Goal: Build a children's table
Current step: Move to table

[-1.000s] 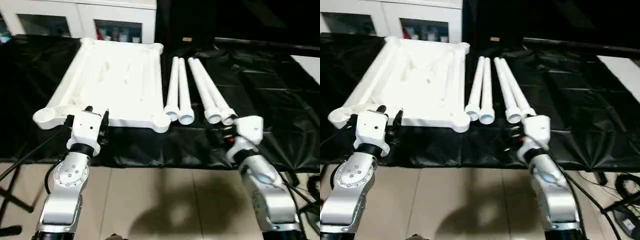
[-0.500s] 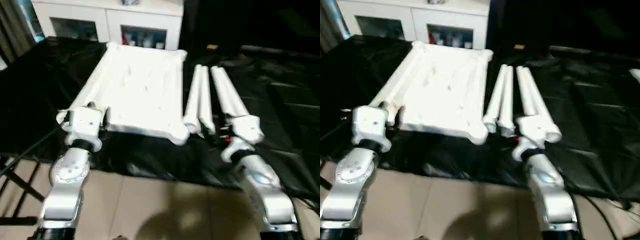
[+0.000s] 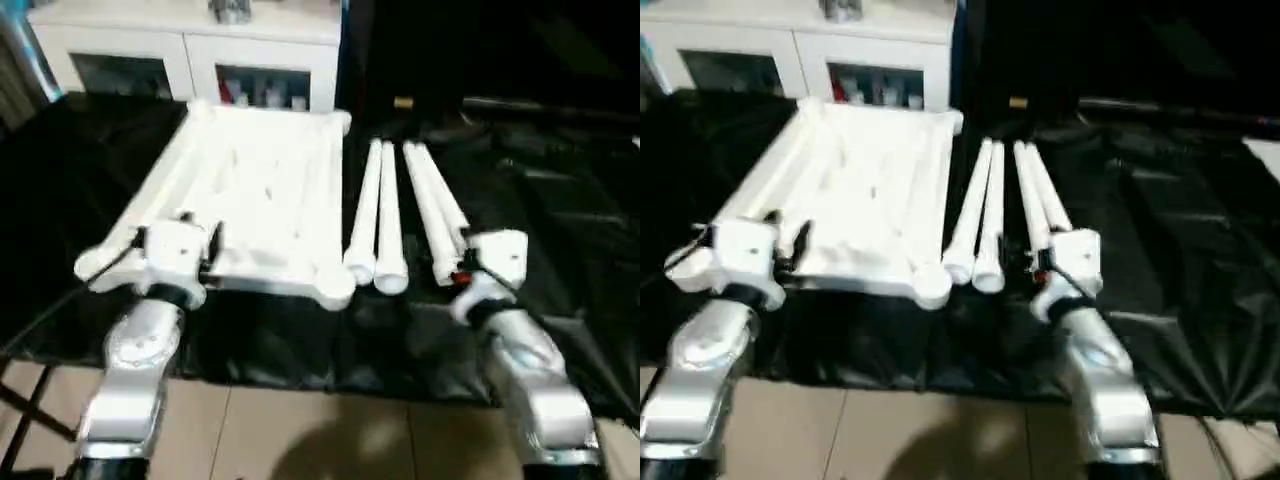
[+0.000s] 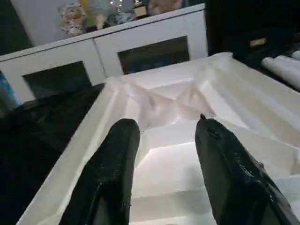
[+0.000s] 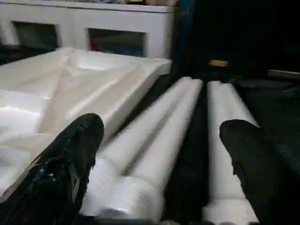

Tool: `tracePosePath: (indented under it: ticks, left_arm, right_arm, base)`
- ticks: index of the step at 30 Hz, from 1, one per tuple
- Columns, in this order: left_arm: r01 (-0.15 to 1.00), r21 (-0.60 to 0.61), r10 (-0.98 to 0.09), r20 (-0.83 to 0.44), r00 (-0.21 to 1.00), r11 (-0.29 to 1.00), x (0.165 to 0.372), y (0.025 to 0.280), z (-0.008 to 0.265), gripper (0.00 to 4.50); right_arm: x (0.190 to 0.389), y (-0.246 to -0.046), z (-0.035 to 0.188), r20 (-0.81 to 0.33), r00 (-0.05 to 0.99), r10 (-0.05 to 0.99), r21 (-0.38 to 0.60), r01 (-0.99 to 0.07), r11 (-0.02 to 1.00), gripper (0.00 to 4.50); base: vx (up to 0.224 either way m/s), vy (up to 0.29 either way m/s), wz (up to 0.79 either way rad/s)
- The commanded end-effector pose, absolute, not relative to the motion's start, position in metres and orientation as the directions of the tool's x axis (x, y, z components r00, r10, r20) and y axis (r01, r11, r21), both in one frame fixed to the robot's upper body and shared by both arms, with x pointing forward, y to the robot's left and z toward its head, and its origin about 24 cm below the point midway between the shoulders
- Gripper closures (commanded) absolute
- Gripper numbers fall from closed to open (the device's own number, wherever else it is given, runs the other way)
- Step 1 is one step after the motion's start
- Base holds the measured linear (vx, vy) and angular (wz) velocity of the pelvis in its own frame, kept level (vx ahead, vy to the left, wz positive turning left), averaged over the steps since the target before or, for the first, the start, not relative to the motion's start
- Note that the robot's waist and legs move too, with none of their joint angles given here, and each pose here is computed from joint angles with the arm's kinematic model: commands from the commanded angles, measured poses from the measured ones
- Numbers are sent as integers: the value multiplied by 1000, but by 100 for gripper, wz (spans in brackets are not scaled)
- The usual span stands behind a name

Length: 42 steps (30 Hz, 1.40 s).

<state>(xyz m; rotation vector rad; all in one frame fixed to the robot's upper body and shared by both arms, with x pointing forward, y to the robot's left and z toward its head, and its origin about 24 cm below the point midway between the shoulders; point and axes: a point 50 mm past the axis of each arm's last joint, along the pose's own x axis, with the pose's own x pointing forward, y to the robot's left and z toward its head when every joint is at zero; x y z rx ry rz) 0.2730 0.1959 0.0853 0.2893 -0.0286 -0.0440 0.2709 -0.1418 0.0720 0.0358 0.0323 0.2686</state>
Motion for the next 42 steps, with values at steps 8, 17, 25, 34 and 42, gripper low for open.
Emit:
tracePosePath:
  ticks: [8,17,25,34,42]
  left_arm:
    - [77,282,-85,16,996,956,278,197,86,229]
    - [254,242,-270,36,962,937,293,196,94,229]
    - [637,164,-616,-165,771,753,299,181,77,229]
    - [883,266,-792,-395,465,385,316,172,72,229]
    - [920,263,-778,-494,387,291,337,175,76,229]
  right_arm:
    - [272,-148,77,-13,967,255,18,-255,967,0]
    - [280,-150,80,-22,948,318,-25,-319,948,0]
    - [285,-160,82,-62,870,489,-97,-492,865,0]
    - [269,-166,96,-196,563,803,-180,-825,535,0]
    - [265,-160,96,-271,448,852,-195,-893,407,0]
  base:
    - [48,10,4]
    - [31,5,2]
    - [-96,-27,1]
    - [-64,-31,2]
    - [0,0,0]
